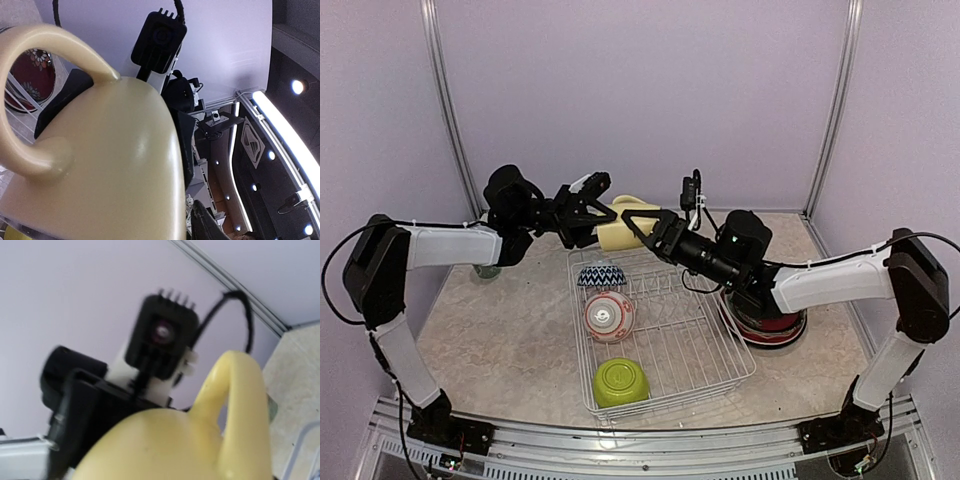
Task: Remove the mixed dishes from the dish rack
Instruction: Pass from the right arm to the left
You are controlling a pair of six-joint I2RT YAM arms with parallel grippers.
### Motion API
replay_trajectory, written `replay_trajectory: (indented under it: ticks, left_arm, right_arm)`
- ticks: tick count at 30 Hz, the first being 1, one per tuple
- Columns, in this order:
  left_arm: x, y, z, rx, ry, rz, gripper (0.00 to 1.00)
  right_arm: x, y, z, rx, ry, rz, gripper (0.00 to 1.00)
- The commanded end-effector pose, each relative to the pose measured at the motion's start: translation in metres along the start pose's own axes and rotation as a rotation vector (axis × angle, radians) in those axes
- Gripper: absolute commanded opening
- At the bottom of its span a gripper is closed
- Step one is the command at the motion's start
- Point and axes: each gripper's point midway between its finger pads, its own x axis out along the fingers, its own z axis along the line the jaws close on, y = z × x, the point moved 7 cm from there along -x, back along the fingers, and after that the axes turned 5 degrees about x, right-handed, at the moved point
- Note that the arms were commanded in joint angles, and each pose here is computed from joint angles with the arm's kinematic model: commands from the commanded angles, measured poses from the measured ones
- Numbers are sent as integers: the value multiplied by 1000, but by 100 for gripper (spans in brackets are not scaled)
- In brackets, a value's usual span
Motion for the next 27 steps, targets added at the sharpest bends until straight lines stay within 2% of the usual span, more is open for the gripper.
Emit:
replay_trajectory:
  ticks: [1, 4, 7, 9, 11, 17, 18, 27]
  left_arm:
    - [5, 4, 2, 10, 29, 30, 29]
    - [5, 4, 2, 10, 28, 30, 17]
    - [4, 3, 2, 10, 21, 34, 0]
    - [2, 2, 5, 4, 9, 28, 0]
    - [-3, 0, 2, 14, -4, 16, 0]
    - [-16, -2, -8, 62, -49, -28, 0]
    - [-16, -1, -11, 74, -51, -29, 0]
    - [-22, -1, -18, 119, -135, -51, 0]
  right_arm:
    - [2, -14, 21, -11, -118, -94, 26]
    - [3, -11, 19, -2, -122, -86, 26]
    - [5, -9, 18, 2, -126, -78, 27]
    - [4, -8, 17, 0, -126, -73, 33]
    - [2, -7, 15, -2, -108, -76, 42]
    - [-14, -8, 8, -11, -54, -89, 96]
    - [-16, -8, 8, -12, -44, -87, 99]
    - [-35, -10, 7, -55, 33, -74, 100]
